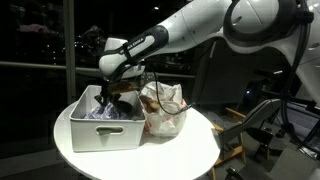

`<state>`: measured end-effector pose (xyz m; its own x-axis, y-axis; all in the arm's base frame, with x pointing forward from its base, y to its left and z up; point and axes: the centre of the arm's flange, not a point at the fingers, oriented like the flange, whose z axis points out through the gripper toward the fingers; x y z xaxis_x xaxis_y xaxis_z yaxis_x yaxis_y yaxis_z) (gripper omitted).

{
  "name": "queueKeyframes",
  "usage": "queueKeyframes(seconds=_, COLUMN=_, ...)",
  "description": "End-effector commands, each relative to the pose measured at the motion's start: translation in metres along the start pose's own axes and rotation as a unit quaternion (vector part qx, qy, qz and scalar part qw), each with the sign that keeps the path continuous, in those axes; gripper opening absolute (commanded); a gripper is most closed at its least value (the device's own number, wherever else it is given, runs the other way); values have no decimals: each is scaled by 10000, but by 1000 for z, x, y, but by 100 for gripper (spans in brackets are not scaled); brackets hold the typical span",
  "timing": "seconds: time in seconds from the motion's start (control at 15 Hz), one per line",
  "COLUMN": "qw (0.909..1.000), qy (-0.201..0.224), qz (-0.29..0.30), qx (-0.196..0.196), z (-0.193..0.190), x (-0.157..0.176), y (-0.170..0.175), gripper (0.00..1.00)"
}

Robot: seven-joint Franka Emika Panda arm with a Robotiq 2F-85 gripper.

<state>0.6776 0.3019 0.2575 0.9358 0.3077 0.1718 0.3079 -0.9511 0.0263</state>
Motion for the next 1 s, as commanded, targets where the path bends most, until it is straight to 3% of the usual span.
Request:
queueKeyframes(seconds=0.0, qw=9991, qy=125, qz=378, qx=173, z=-59, x=-1, y=11, gripper=0)
queueKeyframes(seconds=0.4, qw=9924, qy=782, qz=911, qx=267, z=-178, x=-10, y=46, gripper=1)
queueKeyframes(seconds=0.67, qw=9795, qy=1432, qz=1360, qx=394, z=-264, x=-27, y=75, gripper=1)
queueKeyframes(seconds=0.93, qw=9588, qy=2168, qz=1752, qx=548, z=-349, x=-60, y=99, gripper=1)
